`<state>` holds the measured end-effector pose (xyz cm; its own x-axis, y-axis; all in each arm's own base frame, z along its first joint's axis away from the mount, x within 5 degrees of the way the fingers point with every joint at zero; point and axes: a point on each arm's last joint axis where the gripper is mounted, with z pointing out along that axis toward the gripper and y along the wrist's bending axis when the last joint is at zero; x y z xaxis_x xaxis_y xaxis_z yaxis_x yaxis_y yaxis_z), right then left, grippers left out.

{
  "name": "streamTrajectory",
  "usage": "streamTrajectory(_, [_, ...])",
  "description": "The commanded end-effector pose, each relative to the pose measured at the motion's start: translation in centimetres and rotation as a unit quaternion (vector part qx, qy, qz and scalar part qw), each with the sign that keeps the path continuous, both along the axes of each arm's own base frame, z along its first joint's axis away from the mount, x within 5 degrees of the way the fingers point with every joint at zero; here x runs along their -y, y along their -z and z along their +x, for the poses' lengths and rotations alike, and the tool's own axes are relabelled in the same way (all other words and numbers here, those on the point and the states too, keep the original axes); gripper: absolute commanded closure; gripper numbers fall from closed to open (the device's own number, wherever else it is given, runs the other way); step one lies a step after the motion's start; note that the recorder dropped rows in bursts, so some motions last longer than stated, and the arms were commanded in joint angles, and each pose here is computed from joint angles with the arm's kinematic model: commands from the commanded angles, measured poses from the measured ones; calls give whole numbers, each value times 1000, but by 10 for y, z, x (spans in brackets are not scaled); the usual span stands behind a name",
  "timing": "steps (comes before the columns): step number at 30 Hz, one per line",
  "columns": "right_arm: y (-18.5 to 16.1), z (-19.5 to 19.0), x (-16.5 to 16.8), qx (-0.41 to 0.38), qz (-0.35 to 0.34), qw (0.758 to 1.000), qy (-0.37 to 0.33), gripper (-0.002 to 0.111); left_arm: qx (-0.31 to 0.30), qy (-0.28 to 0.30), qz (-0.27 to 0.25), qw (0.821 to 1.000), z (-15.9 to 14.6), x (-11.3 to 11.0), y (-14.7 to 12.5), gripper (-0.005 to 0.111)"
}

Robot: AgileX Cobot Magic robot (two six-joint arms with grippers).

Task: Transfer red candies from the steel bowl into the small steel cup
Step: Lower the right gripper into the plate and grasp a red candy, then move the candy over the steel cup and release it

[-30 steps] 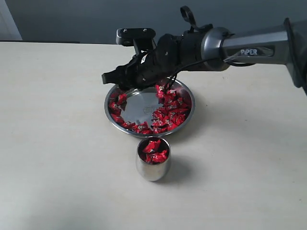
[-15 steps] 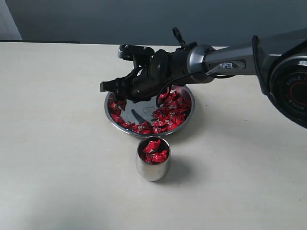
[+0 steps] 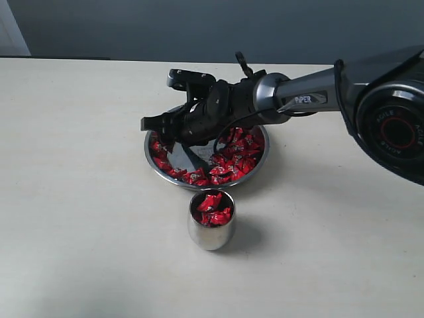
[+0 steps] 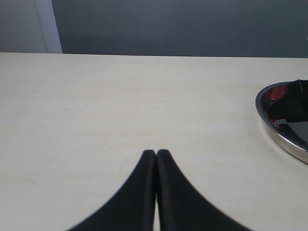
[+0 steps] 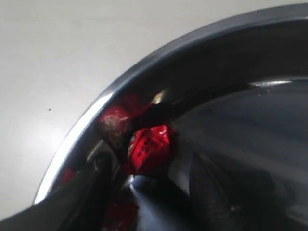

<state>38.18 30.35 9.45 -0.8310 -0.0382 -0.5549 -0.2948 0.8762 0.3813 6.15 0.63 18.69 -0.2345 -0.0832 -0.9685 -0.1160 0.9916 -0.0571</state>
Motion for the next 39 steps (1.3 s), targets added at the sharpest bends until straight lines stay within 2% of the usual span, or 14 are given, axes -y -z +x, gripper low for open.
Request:
streamTrajectory(1, [5, 2, 1, 2, -1, 1000, 4, 61, 3, 2, -1, 1000, 0, 0, 0, 106])
streamTrajectory(3, [5, 2, 1, 2, -1, 1000, 4, 69, 3, 2, -1, 1000, 0, 0, 0, 106])
streamTrajectory(9, [5, 4, 1, 10, 1, 1000, 8, 107, 3, 2, -1, 1000, 0, 0, 0, 106])
streamTrajectory(10, [5, 4, 1, 10, 1, 1000, 8, 109, 3, 2, -1, 1000, 0, 0, 0, 106])
streamTrajectory(15, [0, 0, 0, -7, -3, 1000, -5, 109, 3, 2, -1, 1000, 0, 0, 0, 106])
streamTrajectory(17, [-16, -8, 2, -19, -25, 998, -48, 109, 3, 2, -1, 1000, 0, 0, 0, 106])
streamTrajectory(20, [-43, -16, 7, 21, -27, 998, -56, 109, 3, 2, -1, 1000, 0, 0, 0, 106])
streamTrajectory(26, [-90, -53, 40, 66, -32, 996, -61, 109, 3, 2, -1, 1000, 0, 0, 0, 106])
streamTrajectory(30, [-120, -97, 76, 88, -47, 992, -79, 109, 3, 2, -1, 1000, 0, 0, 0, 106])
streamTrajectory(34, [-122, -132, 100, 59, -60, 992, -91, 109, 3, 2, -1, 1000, 0, 0, 0, 106])
streamTrajectory(39, [-110, -145, 107, 19, -82, 990, -110, 109, 3, 2, -1, 1000, 0, 0, 0, 106])
